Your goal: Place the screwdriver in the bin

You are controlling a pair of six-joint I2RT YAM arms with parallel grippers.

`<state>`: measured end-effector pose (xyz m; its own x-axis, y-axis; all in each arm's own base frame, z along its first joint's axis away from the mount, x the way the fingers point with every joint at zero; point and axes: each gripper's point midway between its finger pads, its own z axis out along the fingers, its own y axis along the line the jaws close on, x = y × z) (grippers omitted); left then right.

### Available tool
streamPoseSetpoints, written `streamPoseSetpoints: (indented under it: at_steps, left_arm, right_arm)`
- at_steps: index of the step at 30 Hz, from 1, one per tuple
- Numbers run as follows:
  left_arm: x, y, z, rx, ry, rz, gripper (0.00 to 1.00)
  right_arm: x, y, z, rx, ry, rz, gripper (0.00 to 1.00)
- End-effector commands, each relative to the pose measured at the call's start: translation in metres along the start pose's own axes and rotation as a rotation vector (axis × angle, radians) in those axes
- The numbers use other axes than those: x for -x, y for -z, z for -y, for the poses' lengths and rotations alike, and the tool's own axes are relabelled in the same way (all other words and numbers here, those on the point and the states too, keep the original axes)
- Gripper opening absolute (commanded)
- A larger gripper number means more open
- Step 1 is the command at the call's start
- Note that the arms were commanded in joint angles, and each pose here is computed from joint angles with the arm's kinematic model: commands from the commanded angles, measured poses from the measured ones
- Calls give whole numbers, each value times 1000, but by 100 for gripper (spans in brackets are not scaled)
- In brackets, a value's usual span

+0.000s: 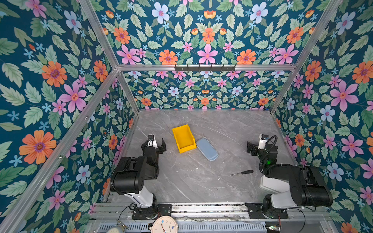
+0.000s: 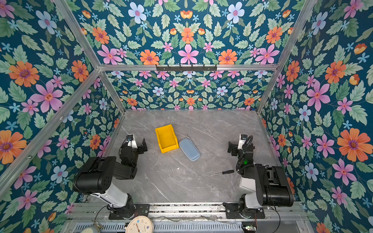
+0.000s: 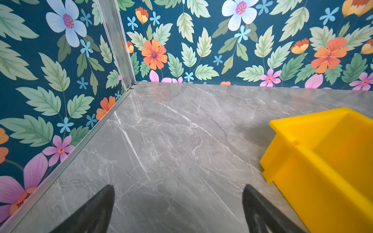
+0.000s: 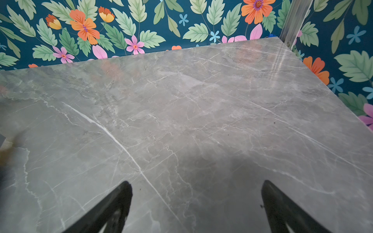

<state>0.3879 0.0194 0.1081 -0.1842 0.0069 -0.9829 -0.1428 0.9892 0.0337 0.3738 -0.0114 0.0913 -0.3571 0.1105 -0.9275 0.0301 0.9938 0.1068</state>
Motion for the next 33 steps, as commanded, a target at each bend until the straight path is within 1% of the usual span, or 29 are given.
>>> streamPoseSetpoints:
  at_steps: [1,4,7,11,13,16,18,22,24,29,31,33]
  left_arm:
    - [6,2,2,-17,-3,27,100]
    - [14,10,5,-37,-8,62,100]
    - [27,22,12,-75,-27,90,100]
    - [49,39,33,-150,-79,118,100]
    - [60,49,50,-214,-104,130,100]
    - [75,65,87,-327,-196,142,100]
    - [80,76,113,-422,-250,139,100]
    - [82,102,159,-623,-295,133,100]
    - [80,115,180,-716,-317,125,100]
    - [75,151,228,-927,-384,118,100]
    - [68,168,247,-1026,-410,97,100]
    - [60,182,262,-1093,-443,72,100]
  right_arm:
    - [5,0,1,-7,-6,17,99]
    - [8,2,4,-28,-16,27,99]
    - [21,9,6,-47,-25,25,99]
    - [28,20,14,-111,-99,-56,99]
    - [31,28,15,-130,-161,-98,99]
    - [34,46,16,-172,-273,-171,99]
    - [35,60,12,-169,-299,-210,99]
    - [36,86,4,-158,-357,-245,99]
    - [31,98,-2,-162,-383,-284,99]
    - [15,123,-22,-190,-371,-388,99]
    - [5,132,-29,-210,-350,-431,99]
    - [-5,139,-34,-235,-344,-477,99]
